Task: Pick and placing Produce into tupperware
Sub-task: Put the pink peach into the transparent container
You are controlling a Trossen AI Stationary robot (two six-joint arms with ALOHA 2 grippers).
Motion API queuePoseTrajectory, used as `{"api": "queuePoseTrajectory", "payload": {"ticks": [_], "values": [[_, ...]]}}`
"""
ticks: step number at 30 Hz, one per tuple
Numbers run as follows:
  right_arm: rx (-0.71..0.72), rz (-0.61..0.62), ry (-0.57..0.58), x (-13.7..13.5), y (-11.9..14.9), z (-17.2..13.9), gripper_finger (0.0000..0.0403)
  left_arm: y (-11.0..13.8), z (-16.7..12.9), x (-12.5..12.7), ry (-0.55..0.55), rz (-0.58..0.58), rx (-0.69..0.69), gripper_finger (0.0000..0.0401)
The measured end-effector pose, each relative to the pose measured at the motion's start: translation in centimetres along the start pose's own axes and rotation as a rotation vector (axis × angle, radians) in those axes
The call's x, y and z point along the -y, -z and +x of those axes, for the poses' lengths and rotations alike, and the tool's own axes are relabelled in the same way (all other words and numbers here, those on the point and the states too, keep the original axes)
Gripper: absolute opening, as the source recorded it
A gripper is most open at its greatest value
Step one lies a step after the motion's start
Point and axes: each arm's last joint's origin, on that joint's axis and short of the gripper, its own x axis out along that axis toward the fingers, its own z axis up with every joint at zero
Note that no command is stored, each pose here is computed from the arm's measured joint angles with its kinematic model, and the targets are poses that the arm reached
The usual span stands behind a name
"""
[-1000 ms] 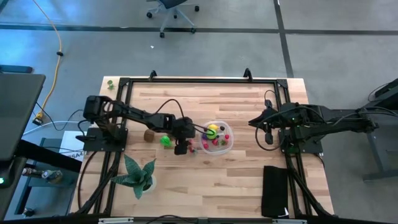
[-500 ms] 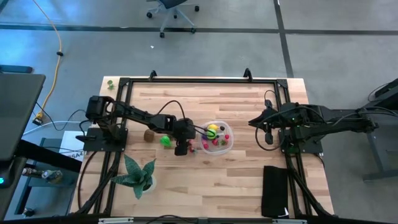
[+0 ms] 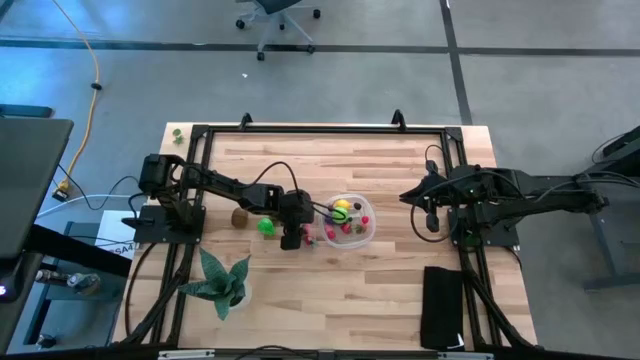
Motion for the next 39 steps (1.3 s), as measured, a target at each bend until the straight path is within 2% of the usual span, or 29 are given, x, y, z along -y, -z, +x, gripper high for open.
{"api": "queuePoseTrajectory", "payload": {"ticks": [3,10,14,22,31,36,39], "values": [[0.000,0.000,0.000,0.0,0.0,0.0,0.0030,0.0,0.0,0.0,0.000,0.004,0.000,0.0154],[0.000,0.000,0.000,0.0,0.0,0.0,0.0030,0.0,0.0,0.0,0.000,-0.008,0.003,0.0101],[0.000,0.000,0.000,0.0,0.0,0.0,0.0030,-0.1,0.0,0.0,0.000,-0.018,0.008,0.0084],[0.000,0.000,-0.001,0.0,0.0,0.0,0.0030,-0.7,-1.1,-0.4,-0.011,-0.011,0.068,0.0087],[0.000,0.000,0.000,0.0,0.0,0.0,0.0030,-2.9,-6.3,-1.1,-0.096,0.022,0.288,0.0087],[0.000,0.000,0.000,0.0,0.0,0.0,0.0030,-5.4,-7.2,0.1,-0.076,0.100,0.374,0.0087],[0.000,0.000,0.000,0.0,0.0,0.0,0.0030,-6.3,-6.8,0.9,-0.078,0.144,0.366,0.0088]]}}
